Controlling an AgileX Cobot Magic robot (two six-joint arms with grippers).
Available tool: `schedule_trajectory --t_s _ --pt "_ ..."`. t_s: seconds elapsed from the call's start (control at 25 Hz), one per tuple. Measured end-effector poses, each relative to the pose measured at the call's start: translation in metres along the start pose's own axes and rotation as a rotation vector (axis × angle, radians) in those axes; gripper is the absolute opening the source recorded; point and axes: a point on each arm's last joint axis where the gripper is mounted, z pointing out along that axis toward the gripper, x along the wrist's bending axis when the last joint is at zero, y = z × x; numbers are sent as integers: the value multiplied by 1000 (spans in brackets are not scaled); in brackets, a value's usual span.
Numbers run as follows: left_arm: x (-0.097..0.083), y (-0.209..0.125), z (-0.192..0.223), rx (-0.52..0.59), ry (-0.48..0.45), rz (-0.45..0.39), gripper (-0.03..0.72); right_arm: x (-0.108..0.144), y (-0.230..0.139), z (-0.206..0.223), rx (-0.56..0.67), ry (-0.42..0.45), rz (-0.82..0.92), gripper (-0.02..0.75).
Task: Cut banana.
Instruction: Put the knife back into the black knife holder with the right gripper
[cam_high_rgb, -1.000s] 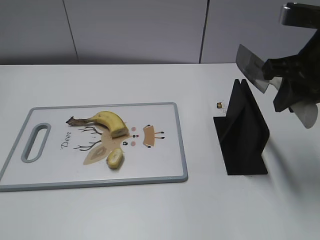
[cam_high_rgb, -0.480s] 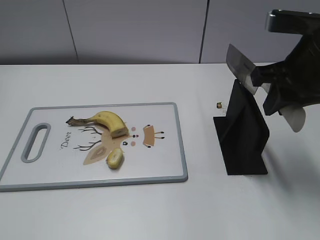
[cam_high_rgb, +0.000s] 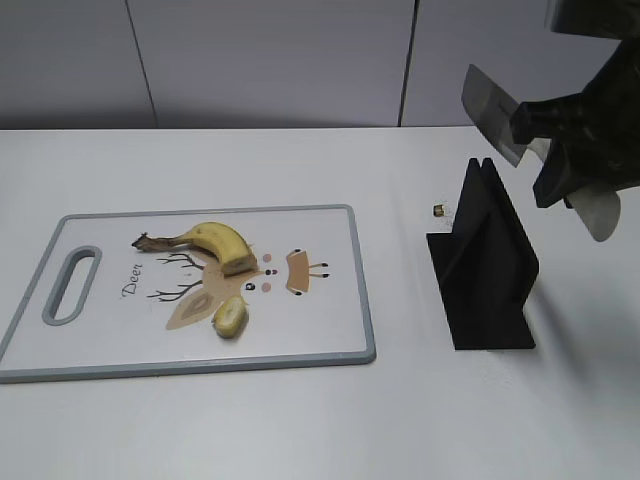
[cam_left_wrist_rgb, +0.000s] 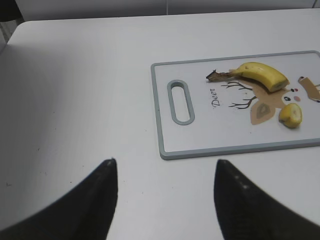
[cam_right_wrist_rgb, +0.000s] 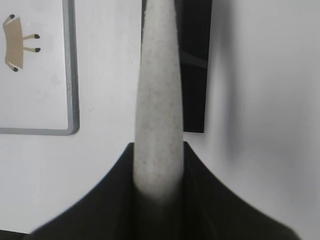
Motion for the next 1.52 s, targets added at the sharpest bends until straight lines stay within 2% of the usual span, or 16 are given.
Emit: schedule_trajectory --t_s 0.32,0.64,1.04,1.32,1.4,1.52 --pt "0 0 0 0 0 0 590 -1 -1 4 41 -14 3 160" --pt "0 0 0 0 0 0 590 -2 -2 29 147 -40 13 160" --pt "0 0 0 0 0 0 590 0 -7 48 271 -36 10 160" --pt "0 0 0 0 0 0 590 2 -8 49 289 -19 26 162" --pt "0 0 0 0 0 0 590 4 -9 49 300 2 34 216" --pt "0 0 0 0 0 0 590 5 -9 49 310 18 35 380"
